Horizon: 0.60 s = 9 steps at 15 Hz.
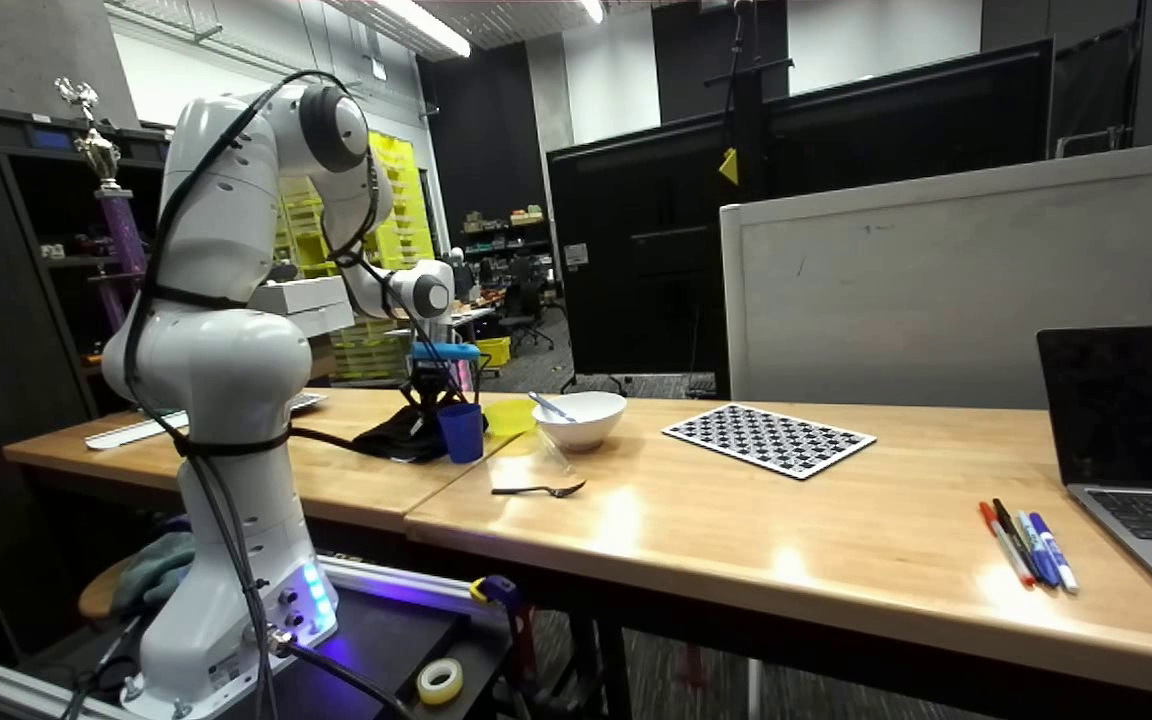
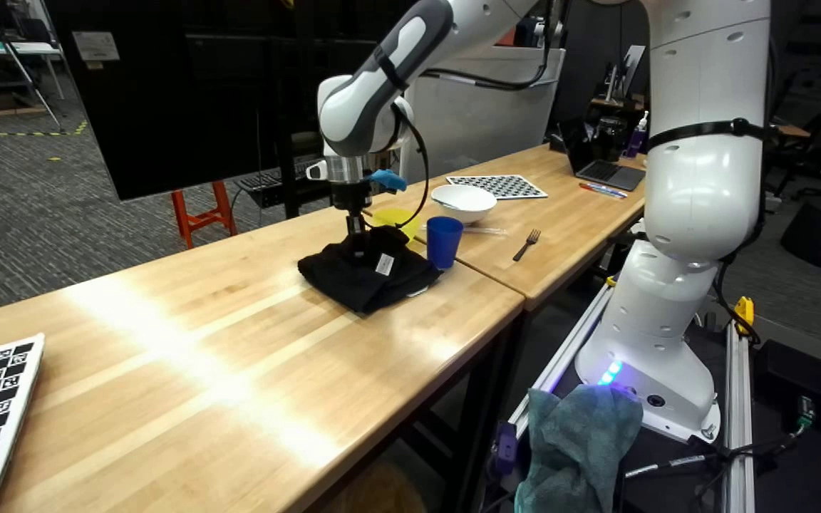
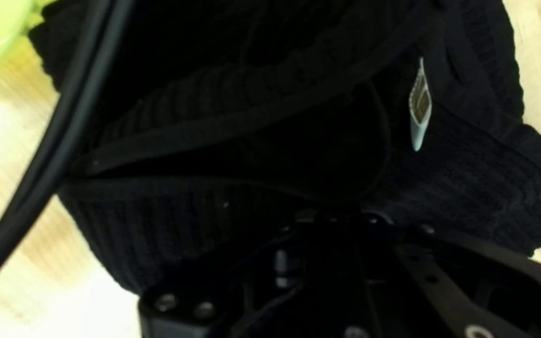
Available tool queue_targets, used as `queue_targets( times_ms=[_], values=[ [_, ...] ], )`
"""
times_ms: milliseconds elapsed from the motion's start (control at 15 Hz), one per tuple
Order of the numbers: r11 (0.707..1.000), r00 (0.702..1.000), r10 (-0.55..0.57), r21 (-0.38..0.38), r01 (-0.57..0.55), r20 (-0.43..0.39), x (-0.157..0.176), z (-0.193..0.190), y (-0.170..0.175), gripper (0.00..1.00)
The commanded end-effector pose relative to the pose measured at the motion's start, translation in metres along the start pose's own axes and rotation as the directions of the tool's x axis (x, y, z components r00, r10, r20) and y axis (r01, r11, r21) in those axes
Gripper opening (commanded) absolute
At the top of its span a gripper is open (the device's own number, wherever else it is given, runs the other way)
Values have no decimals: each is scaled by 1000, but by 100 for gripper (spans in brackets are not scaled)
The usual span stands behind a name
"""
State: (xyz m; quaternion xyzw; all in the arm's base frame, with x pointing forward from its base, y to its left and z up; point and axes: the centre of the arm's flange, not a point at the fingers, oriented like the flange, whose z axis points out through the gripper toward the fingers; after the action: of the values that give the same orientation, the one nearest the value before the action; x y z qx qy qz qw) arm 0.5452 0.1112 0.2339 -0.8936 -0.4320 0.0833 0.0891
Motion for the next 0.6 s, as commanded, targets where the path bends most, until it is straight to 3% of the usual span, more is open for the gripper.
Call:
queue_targets(
  times_ms=[0, 533],
  values=[
    [1000, 1000, 9, 8, -9, 10, -36, 15, 5, 0],
    [998, 998, 56, 7, -56, 21, -85, 20, 19, 0]
  ],
)
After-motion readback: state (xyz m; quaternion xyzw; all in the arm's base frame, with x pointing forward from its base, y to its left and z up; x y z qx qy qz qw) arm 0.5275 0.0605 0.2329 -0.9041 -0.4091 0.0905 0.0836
